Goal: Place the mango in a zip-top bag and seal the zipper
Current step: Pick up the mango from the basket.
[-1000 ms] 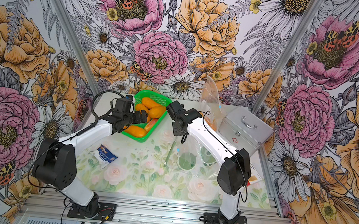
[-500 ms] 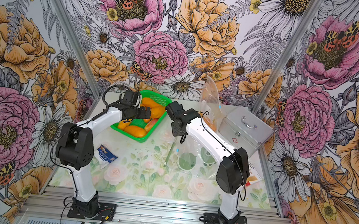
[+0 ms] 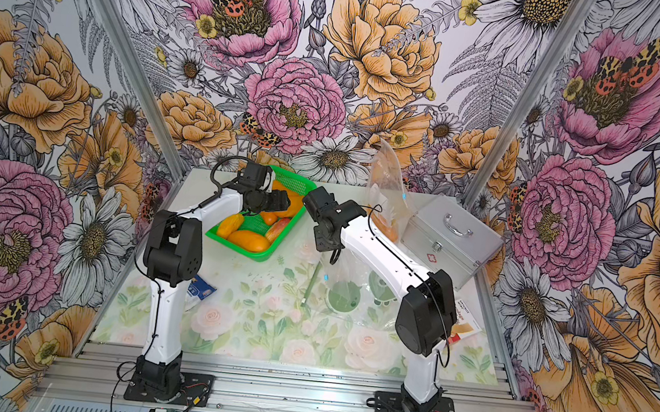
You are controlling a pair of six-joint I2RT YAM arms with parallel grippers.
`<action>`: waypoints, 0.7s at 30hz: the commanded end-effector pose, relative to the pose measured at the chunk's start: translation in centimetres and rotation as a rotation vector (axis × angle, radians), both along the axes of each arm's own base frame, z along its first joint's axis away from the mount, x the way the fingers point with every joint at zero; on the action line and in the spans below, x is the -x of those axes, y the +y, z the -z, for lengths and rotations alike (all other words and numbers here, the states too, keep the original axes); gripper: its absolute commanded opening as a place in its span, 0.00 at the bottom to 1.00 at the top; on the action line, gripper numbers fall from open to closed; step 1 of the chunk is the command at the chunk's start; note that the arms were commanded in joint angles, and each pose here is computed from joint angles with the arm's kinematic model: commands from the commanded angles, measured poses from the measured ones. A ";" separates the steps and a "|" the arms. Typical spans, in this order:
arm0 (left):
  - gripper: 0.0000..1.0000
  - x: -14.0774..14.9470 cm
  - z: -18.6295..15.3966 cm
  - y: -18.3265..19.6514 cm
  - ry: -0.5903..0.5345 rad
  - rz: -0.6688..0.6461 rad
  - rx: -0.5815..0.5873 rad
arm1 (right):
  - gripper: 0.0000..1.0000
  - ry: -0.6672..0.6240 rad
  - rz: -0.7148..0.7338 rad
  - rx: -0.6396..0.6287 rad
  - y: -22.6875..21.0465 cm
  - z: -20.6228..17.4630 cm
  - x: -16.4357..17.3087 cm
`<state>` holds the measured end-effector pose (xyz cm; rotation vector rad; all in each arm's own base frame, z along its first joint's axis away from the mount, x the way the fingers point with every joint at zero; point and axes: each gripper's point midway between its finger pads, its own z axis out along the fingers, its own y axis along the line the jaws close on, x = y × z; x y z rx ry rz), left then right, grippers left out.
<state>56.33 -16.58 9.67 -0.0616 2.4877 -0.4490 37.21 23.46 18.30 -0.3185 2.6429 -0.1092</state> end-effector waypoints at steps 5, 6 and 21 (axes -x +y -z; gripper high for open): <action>0.81 -0.8 2.5 0.0 0.035 0.003 0.007 | 0.00 -0.019 -0.007 -0.032 1.3 -0.3 -0.7; 0.80 -0.8 2.7 -0.2 0.040 0.007 0.014 | 0.00 -0.019 -0.007 -0.033 1.3 -0.3 -0.7; 0.90 0.8 4.8 -1.2 0.076 0.061 -0.028 | 0.00 -0.011 -0.005 -0.027 1.2 0.1 -0.6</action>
